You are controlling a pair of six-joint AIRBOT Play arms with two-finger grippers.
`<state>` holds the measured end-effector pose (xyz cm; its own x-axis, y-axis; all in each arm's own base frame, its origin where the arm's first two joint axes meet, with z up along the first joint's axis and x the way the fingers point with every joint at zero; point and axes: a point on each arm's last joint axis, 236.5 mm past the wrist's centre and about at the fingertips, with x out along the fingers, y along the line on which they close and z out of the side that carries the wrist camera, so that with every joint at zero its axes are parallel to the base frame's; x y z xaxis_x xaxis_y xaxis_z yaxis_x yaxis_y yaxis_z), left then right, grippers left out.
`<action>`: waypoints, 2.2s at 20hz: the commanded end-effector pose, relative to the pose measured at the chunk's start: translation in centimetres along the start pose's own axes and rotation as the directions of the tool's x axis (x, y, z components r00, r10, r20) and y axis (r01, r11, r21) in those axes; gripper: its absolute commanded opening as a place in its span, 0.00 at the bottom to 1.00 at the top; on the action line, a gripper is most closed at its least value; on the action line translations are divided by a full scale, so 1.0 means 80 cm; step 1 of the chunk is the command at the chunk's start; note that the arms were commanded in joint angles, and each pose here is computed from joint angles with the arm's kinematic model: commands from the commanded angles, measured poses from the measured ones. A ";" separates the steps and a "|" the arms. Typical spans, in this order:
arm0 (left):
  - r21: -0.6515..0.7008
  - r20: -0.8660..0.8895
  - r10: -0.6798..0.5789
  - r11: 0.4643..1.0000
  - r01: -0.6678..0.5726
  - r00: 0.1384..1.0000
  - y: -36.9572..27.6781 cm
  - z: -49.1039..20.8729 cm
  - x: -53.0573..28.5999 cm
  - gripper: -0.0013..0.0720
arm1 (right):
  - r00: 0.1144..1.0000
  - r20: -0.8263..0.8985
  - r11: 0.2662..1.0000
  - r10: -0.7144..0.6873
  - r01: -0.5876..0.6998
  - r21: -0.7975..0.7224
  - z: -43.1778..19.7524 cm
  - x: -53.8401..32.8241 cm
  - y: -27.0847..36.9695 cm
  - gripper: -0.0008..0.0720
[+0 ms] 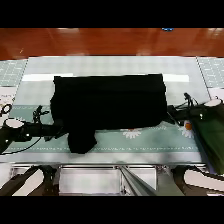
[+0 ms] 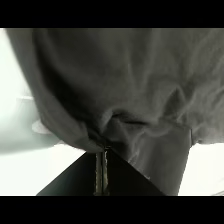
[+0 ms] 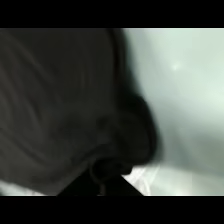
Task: Fold the shirts.
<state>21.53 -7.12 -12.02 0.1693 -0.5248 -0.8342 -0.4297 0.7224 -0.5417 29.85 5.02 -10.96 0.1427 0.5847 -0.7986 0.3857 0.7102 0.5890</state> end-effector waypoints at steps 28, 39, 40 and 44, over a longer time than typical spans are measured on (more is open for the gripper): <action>0.171 0.222 -0.188 0.974 0.152 0.957 -0.195 0.396 -0.016 0.04 | 0.979 0.172 0.965 0.108 -0.061 -0.257 0.268 -0.005 0.140 0.05; 0.317 0.276 -0.035 0.947 -0.056 0.961 -0.158 0.332 -0.144 0.71 | 0.938 0.333 0.983 -0.096 0.142 -0.116 0.256 -0.192 0.025 0.58; 0.317 0.333 -0.039 0.946 -0.073 0.942 -0.156 0.317 -0.151 0.71 | 0.928 0.356 0.986 -0.108 0.147 -0.084 0.251 -0.195 0.011 0.58; 0.294 0.502 -0.049 0.948 -0.118 0.864 -0.139 0.240 -0.150 0.71 | 0.956 0.289 0.998 -0.052 0.058 -0.013 0.222 -0.131 -0.015 0.58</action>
<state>44.92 -0.19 2.13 0.5181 -0.3584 -0.7766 -0.1640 0.8495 -0.5015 45.67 -9.07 -3.26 0.3879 0.3991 -0.8308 0.3414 0.7750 0.5318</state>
